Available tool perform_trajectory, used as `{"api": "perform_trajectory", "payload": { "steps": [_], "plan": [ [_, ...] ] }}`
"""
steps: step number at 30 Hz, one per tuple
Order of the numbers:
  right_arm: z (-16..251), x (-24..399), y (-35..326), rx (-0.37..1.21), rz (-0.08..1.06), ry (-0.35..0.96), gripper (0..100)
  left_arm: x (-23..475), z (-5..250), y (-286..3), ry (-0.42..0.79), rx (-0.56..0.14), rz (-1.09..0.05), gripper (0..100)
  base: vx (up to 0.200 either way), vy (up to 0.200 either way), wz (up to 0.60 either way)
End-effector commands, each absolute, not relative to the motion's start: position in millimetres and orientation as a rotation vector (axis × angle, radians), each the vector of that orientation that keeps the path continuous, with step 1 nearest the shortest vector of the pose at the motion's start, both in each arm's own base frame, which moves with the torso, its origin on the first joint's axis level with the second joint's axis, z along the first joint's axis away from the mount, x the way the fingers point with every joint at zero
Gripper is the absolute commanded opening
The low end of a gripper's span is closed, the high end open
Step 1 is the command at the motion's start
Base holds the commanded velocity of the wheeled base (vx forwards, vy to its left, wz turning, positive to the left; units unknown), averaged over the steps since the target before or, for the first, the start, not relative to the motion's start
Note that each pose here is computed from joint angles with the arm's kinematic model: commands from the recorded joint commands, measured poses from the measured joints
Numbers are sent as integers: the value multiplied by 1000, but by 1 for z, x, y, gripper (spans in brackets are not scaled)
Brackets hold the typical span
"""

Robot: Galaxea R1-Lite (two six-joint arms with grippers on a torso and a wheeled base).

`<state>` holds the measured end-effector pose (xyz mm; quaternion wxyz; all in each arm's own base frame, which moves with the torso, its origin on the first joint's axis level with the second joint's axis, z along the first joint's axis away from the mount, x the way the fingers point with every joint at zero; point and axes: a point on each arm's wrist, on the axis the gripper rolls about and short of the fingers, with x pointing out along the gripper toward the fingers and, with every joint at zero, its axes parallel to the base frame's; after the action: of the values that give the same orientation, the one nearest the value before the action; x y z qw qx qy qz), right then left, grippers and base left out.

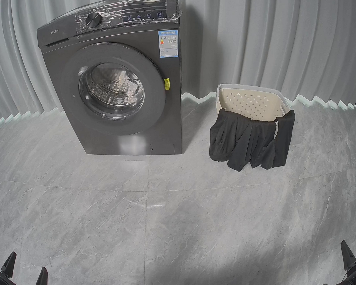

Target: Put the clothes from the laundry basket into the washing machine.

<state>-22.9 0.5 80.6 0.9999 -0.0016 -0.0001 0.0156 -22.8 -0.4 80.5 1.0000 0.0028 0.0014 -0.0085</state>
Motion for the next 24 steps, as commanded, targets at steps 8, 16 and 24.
{"api": "perform_trajectory", "payload": {
  "steps": [8,16,24],
  "plan": [
    [75,-23,1,-5,32,1,100,-23,76,0,3,3,-20,100,50,0,0],
    [75,-23,1,-5,32,1,100,-23,76,0,3,2,-20,100,200,0,0],
    [75,-23,1,-5,32,1,100,-23,76,0,3,2,-20,100,200,0,0]
  ]
}}
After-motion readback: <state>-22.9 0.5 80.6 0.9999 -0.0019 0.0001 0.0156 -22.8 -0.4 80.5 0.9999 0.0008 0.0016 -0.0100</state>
